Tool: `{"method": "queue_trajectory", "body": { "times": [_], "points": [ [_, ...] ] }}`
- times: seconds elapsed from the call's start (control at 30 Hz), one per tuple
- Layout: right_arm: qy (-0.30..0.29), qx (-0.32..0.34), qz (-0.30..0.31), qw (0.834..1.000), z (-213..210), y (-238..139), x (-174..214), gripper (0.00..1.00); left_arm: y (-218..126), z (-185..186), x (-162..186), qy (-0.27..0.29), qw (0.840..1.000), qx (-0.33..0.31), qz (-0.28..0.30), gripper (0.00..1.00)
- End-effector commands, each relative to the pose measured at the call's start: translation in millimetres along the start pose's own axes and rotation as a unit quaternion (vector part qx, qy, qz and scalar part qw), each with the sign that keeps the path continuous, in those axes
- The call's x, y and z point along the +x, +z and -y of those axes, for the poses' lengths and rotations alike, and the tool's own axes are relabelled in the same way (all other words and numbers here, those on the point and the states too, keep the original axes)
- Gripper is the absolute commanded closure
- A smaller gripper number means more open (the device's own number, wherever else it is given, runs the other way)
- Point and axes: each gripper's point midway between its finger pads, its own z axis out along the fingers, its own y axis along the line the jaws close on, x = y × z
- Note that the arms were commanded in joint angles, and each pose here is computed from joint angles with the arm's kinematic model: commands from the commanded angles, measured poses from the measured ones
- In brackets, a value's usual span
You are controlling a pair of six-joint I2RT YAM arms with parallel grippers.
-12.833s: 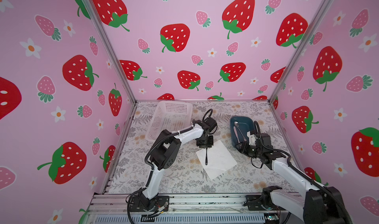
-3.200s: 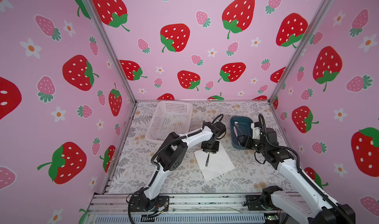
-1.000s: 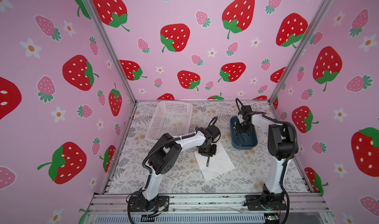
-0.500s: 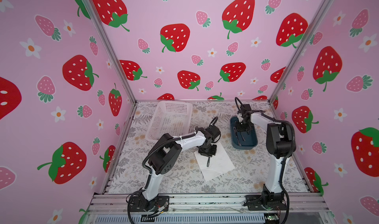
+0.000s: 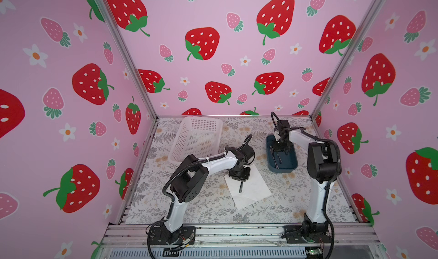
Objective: Place the utensils on the paper napkin and roll it up
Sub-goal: 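Lift the spoon with the right gripper and carry it over the napkin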
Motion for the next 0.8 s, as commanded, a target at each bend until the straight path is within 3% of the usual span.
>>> {"method": "queue_trajectory", "body": {
  "times": [0.0, 0.3, 0.53, 0.77],
  "points": [
    [0.015, -0.010, 0.016, 1.000, -4, -28, 2, 1.00, -39, 7, -8, 0.005, 0.999, 0.008, 0.050, 0.65],
    [0.053, -0.033, 0.059, 0.996, -9, -68, 6, 1.00, -89, -11, -4, -0.021, 0.989, -0.001, 0.143, 0.60],
    [0.087, -0.092, 0.117, 0.985, -26, -127, 9, 1.00, -113, -28, 1, -0.043, 0.979, -0.007, 0.201, 0.56],
    [0.098, -0.182, 0.119, 0.971, -98, -153, 53, 1.00, -118, -46, 10, -0.078, 0.972, 0.003, 0.223, 0.56]
  ]
}}
